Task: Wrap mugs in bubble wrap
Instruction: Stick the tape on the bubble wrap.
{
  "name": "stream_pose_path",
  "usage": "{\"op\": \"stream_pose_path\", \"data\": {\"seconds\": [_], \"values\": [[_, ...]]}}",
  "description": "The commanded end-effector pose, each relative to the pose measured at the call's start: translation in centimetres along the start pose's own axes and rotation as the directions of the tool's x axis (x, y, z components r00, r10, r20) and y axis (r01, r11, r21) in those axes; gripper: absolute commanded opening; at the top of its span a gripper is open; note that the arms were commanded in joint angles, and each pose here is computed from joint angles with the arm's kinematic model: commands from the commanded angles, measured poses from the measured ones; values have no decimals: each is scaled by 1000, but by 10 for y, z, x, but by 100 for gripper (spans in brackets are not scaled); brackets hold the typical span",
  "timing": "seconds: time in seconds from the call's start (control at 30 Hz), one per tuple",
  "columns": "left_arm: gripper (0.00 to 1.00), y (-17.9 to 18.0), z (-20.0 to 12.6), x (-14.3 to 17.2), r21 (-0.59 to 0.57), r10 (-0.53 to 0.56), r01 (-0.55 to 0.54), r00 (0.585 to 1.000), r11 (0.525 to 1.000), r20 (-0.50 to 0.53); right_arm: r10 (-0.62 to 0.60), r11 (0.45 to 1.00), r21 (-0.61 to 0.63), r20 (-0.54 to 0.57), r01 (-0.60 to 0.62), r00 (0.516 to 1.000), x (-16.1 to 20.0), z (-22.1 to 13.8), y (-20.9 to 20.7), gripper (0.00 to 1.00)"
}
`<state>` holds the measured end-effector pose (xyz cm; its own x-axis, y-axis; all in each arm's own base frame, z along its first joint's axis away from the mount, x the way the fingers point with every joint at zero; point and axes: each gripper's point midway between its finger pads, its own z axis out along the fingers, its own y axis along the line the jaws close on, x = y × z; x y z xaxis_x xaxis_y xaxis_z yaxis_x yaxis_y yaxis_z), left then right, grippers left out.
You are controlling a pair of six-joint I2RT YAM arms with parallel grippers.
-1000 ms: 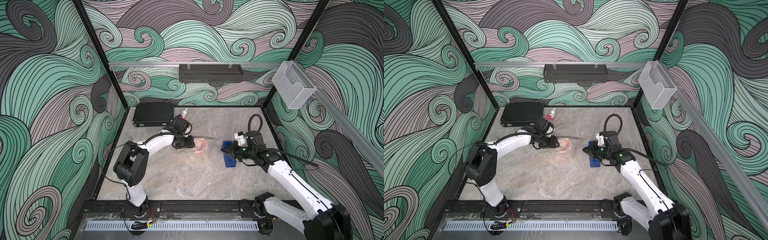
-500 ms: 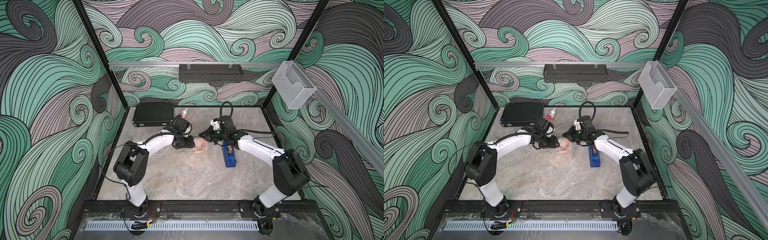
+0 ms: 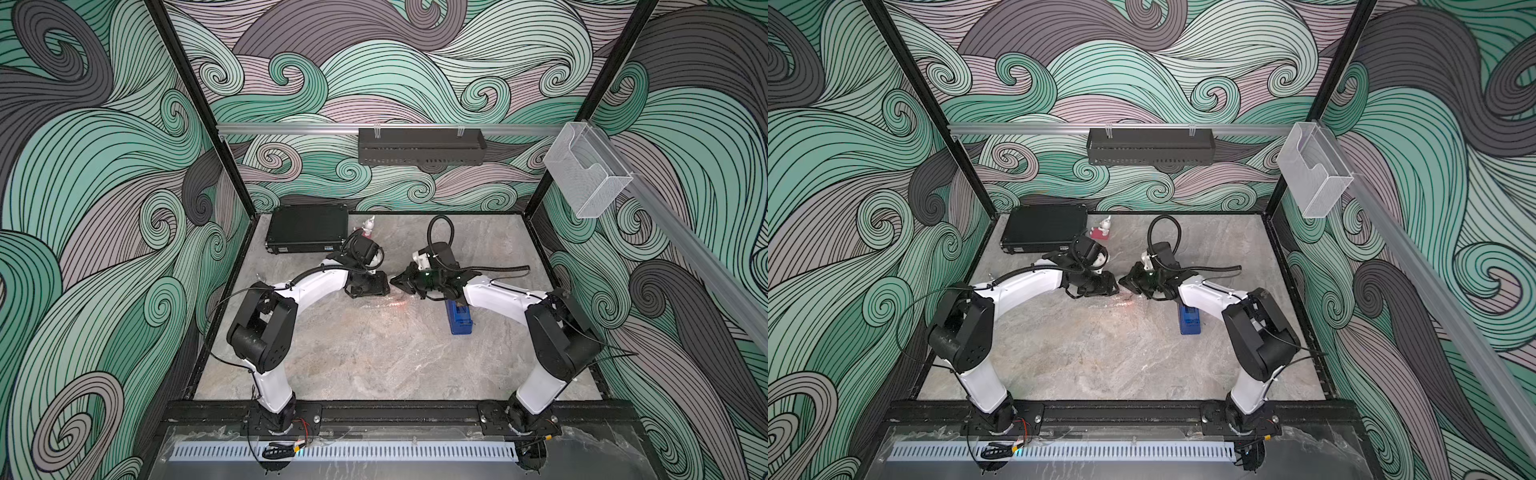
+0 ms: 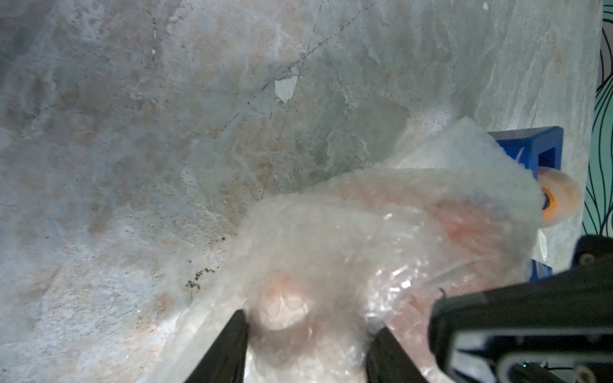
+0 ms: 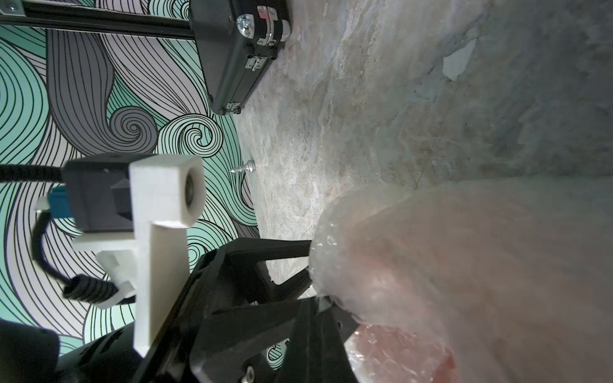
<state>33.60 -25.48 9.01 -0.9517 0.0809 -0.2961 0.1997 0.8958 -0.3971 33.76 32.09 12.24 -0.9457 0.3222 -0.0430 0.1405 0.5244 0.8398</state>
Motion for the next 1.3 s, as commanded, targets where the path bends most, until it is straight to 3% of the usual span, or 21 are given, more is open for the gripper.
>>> {"op": "stream_pose_path", "data": {"seconds": [0.0, 0.63, 1.0, 1.27], "values": [[51, -10, -4, 6, 23, 24, -23, 1000, 999, -19, 5, 1000, 11, 15, -5, 1000, 2, 0, -6, 0], [51, -11, -9, 4, 24, 25, -25, 1000, 999, -2, -3, 996, 85, -12, 4, 1000, 20, -2, -28, 0], [51, -11, -10, 3, 22, 26, -26, 1000, 999, 1, -46, 998, 43, -29, 47, 999, 26, -9, -8, 0], [51, -20, -32, -7, 35, 33, -35, 997, 999, 63, -38, 995, 91, -56, 43, 998, 30, -4, -25, 0]]}}
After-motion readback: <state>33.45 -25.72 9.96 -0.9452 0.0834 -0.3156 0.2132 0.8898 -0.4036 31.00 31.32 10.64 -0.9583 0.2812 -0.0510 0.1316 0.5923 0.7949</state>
